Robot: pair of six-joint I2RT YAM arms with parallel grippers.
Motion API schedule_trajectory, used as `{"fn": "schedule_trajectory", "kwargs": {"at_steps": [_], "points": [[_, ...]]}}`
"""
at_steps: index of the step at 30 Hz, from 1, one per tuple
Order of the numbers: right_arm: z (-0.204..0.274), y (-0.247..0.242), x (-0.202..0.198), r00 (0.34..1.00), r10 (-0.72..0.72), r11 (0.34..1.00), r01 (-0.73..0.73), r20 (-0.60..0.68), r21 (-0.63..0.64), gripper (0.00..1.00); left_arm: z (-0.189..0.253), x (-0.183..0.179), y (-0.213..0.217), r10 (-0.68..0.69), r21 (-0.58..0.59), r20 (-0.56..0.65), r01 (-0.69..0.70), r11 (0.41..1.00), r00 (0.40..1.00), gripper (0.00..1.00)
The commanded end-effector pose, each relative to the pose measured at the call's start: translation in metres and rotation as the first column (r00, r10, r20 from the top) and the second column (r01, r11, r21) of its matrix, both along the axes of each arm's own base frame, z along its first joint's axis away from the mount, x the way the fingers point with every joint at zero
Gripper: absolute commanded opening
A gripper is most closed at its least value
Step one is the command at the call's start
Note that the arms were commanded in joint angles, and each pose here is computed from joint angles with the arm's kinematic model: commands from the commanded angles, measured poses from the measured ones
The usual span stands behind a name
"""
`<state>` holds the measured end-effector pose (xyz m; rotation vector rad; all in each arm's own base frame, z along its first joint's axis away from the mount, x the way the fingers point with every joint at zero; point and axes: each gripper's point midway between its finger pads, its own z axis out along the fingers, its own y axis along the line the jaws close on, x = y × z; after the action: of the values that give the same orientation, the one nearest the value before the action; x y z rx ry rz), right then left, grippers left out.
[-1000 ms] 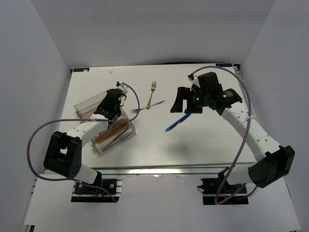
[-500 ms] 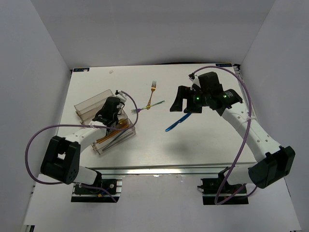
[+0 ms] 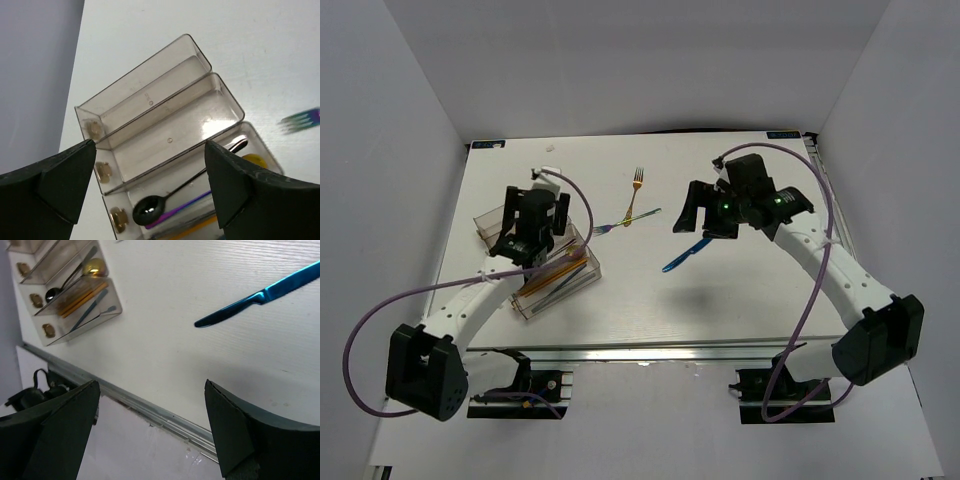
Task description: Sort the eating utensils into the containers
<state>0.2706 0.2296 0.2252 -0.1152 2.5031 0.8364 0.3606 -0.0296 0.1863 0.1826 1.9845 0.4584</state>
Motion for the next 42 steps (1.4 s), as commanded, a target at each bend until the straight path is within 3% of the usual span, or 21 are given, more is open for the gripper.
{"fn": "schedule_trajectory", "kwargs": {"at_steps": [1,3,5,6,7,10,13,15,20,24,32,37,42], "points": [[-0.026,-0.016,0.013,0.994,-0.103,0.988,0.097,-0.040,-0.119,0.89,0.033,-0.006,0.011,0.209,-0.169,0.038,-0.200,0.965,0.977,0.98],[-0.036,-0.031,0.024,0.980,-0.196,0.963,0.186,-0.029,-0.197,0.89,0.058,-0.001,0.006,0.297,-0.302,0.055,-0.268,0.915,0.953,0.98],[-0.049,-0.055,0.031,0.952,-0.306,0.906,0.288,-0.010,-0.311,0.89,0.050,-0.007,0.002,0.337,-0.340,-0.038,-0.329,0.881,0.941,0.98],[-0.053,-0.060,0.034,0.931,-0.365,0.881,0.341,-0.011,-0.329,0.89,0.070,-0.002,-0.002,0.350,-0.384,-0.027,-0.333,0.861,0.936,0.98],[-0.057,-0.068,0.034,0.915,-0.405,0.854,0.375,-0.006,-0.361,0.89,0.058,-0.009,-0.005,0.347,-0.365,-0.114,-0.364,0.857,0.931,0.98],[-0.071,-0.084,0.043,0.860,-0.510,0.775,0.471,0.025,-0.421,0.89,0.058,-0.018,-0.021,0.314,-0.415,-0.221,-0.380,0.827,0.924,0.98],[-0.089,-0.083,0.050,0.834,-0.552,0.742,0.485,-0.011,-0.463,0.89,0.048,-0.032,-0.031,0.228,-0.442,-0.260,-0.326,0.836,0.938,0.98],[-0.107,-0.081,0.049,0.816,-0.574,0.722,0.466,-0.068,-0.511,0.88,0.061,-0.043,-0.035,0.175,-0.498,-0.218,-0.264,0.826,0.960,0.98],[-0.129,-0.069,0.049,0.730,-0.671,0.665,0.515,-0.131,-0.541,0.79,0.053,-0.067,-0.059,0.009,-0.588,-0.244,-0.155,0.794,0.970,0.98],[-0.141,-0.054,0.049,0.675,-0.725,0.625,0.561,-0.137,-0.543,0.75,0.040,-0.081,-0.060,-0.024,-0.585,-0.285,-0.153,0.796,0.958,0.98],[-0.159,-0.025,0.048,0.653,-0.753,0.556,0.562,-0.085,-0.612,0.68,0.030,-0.094,-0.061,-0.071,-0.576,-0.304,-0.124,0.808,0.950,0.98],[-0.180,-0.021,0.046,0.607,-0.789,0.518,0.567,-0.101,-0.640,0.64,0.024,-0.100,-0.070,-0.112,-0.613,-0.315,-0.112,0.782,0.943,0.98],[-0.202,-0.015,0.052,0.608,-0.787,0.527,0.579,-0.100,-0.622,0.62,0.021,-0.105,-0.078,-0.148,-0.624,-0.320,-0.091,0.776,0.936,0.98]]}}
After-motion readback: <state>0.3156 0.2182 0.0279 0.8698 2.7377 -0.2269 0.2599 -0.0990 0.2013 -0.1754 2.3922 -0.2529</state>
